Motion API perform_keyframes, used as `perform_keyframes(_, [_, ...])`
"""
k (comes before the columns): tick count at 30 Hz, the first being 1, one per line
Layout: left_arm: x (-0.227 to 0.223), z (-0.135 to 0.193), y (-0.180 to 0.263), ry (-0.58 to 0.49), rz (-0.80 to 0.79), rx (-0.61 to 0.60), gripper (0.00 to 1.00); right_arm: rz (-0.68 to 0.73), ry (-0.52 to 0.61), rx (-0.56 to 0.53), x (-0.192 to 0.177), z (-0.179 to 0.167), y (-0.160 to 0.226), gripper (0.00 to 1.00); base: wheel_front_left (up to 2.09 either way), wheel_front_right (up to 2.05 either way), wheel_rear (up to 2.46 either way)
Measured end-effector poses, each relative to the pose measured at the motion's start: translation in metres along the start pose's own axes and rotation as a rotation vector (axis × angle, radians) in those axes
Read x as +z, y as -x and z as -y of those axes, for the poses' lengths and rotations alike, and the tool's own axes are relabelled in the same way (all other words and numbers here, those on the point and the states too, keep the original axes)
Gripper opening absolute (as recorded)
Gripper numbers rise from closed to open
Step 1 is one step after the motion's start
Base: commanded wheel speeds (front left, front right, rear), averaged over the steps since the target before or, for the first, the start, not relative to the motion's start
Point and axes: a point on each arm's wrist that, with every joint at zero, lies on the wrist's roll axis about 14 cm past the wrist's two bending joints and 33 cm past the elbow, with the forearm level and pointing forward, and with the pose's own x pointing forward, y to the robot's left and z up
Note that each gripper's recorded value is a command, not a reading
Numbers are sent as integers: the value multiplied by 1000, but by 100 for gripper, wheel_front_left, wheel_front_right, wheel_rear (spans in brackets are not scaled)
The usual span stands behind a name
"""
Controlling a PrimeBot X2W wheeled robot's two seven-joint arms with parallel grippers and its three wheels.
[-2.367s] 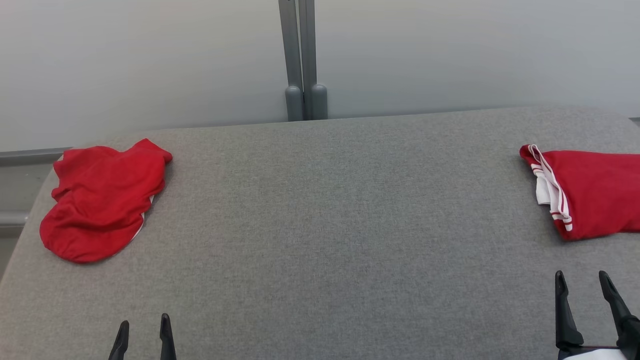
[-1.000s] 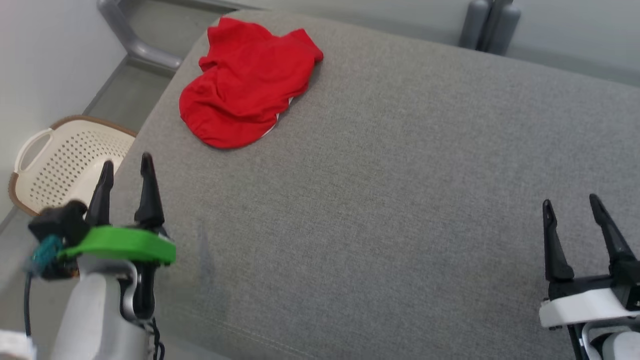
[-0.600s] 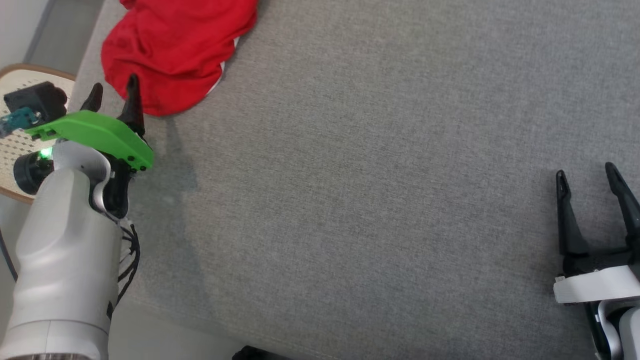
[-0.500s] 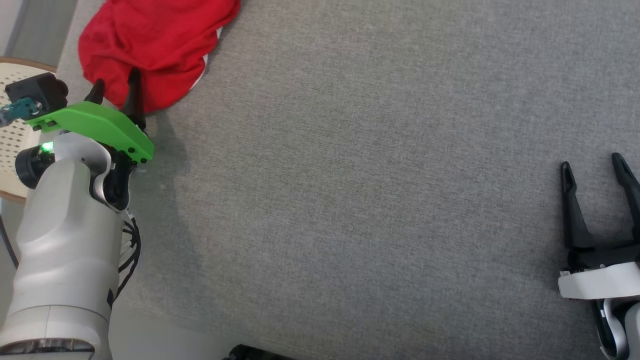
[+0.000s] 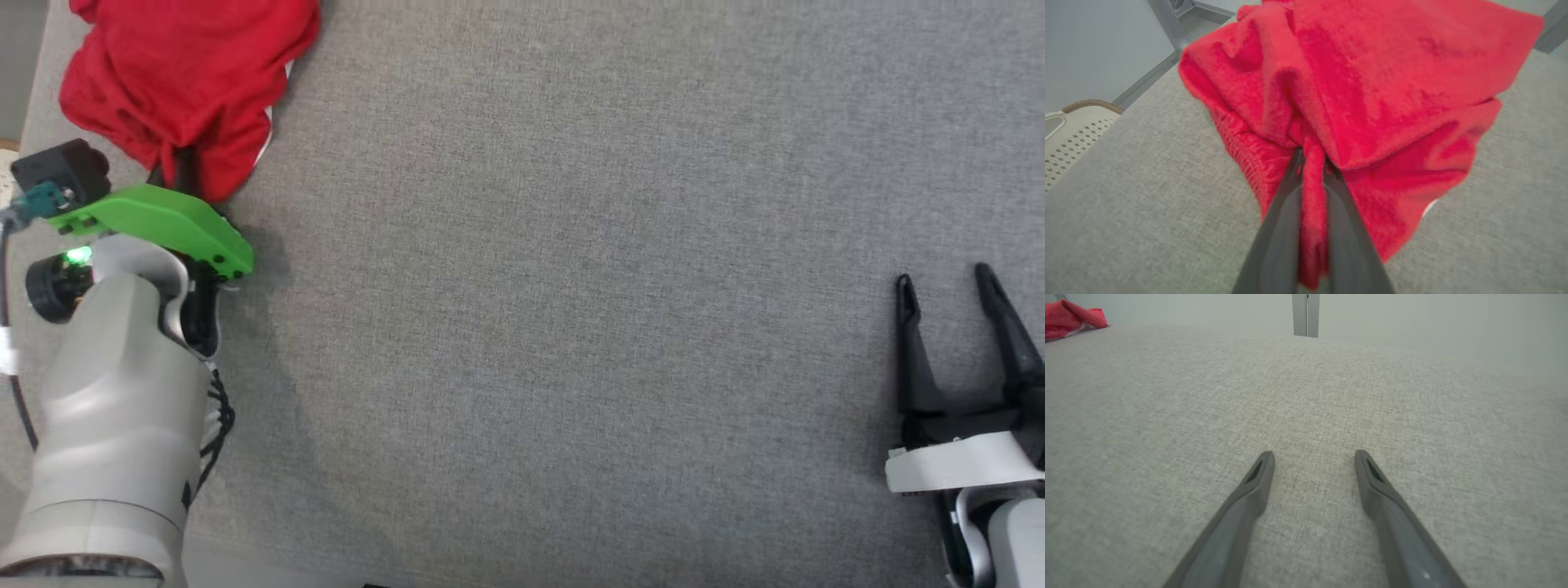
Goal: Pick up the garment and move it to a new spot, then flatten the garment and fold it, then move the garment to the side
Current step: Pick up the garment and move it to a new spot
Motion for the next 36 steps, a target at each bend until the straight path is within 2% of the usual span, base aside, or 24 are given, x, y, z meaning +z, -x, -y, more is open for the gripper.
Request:
perform_keyframes(7, [43,90,39,-8,195,-289,0,5,-87,-3,14,-29,18,100,0,0,0])
perform_keyframes(12, [76,186,102,19,308,-594,0,57,-96,-22,39,-32,37,100,0,0,0])
perform_keyframes(19, [104,306,222,83,376,-1000,0,119,-97,-127,63,-7,72,100,0,0,0])
perform_keyframes(25, [107,366,310,69,375,-1273,0,163,-120,-250,75,25,106,100,0,0,0])
perform_keyframes(27, [106,376,323,71,358,-1311,0,173,-125,-285,77,33,117,100,0,0,0])
perform_keyframes(30, [96,387,320,70,301,-1306,0,183,-133,-334,78,44,132,100,0,0,0])
perform_keyframes(33, [72,391,289,12,229,-1218,0,193,-142,-378,79,53,145,100,0,0,0])
perform_keyframes(36, [36,392,255,-12,90,-1139,0,202,-145,-413,81,62,153,100,0,0,0])
